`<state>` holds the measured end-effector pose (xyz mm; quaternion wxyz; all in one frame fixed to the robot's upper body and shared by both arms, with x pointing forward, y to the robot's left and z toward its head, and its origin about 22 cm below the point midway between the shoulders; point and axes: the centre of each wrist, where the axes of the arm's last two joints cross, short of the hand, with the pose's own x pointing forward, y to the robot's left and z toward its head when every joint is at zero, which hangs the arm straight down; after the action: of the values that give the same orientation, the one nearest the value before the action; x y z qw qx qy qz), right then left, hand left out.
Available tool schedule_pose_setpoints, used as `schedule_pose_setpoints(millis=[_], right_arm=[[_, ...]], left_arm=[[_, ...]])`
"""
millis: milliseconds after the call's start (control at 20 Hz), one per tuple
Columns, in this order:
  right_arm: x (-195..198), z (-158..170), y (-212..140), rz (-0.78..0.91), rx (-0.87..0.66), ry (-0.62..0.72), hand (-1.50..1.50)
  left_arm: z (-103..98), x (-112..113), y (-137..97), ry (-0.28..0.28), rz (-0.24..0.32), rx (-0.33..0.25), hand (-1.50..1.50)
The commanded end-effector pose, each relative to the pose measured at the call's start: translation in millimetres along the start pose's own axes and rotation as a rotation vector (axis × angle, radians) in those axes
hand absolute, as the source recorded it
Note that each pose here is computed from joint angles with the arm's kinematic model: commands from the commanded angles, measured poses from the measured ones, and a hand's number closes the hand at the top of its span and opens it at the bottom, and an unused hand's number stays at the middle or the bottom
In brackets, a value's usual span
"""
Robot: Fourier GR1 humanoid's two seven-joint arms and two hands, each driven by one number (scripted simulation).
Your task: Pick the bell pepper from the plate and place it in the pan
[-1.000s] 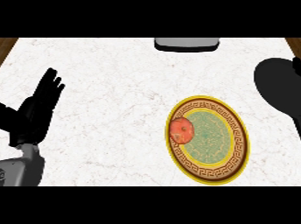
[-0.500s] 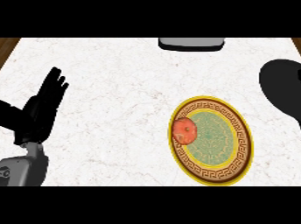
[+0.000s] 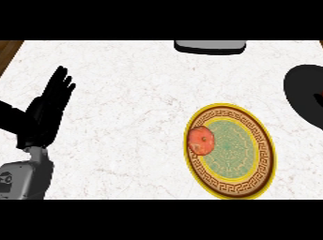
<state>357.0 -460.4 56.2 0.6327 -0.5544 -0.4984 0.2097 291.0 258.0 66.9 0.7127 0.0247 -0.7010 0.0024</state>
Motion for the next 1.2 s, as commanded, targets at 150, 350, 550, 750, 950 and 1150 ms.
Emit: schedule_pose_setpoints(millis=[150, 350, 550, 750, 950, 1150], right_arm=[[-13.4, 5.5, 6.2, -0.102, 0.126, 0.040, -1.50], [-27.1, 5.0, -6.8, -0.258, 0.013, -0.009, -1.50], [-29.6, 0.4, -19.3, -0.443, -0.067, -0.005, -1.50], [-73.7, 16.1, -32.2, -0.666, -0.088, 0.020, -1.50], [-120.5, 33.3, -64.2, -0.788, -0.100, -0.007, -1.50], [-159.5, 55.1, -90.5, -0.897, -0.042, -0.061, -1.50]], left_arm=[[-4.2, -1.5, -4.9, 0.002, -0.013, -0.004, 0.00], [-1.7, -1.2, -3.3, 0.006, -0.004, 0.005, 0.00], [-0.2, 0.1, 1.7, 0.025, 0.004, 0.008, 0.00], [5.1, -11.7, 8.1, 0.039, -0.004, 0.033, 0.00], [5.9, -7.5, 2.2, 0.030, 0.006, 0.025, 0.00], [9.7, -5.6, 6.3, 0.027, 0.000, 0.045, 0.00]])
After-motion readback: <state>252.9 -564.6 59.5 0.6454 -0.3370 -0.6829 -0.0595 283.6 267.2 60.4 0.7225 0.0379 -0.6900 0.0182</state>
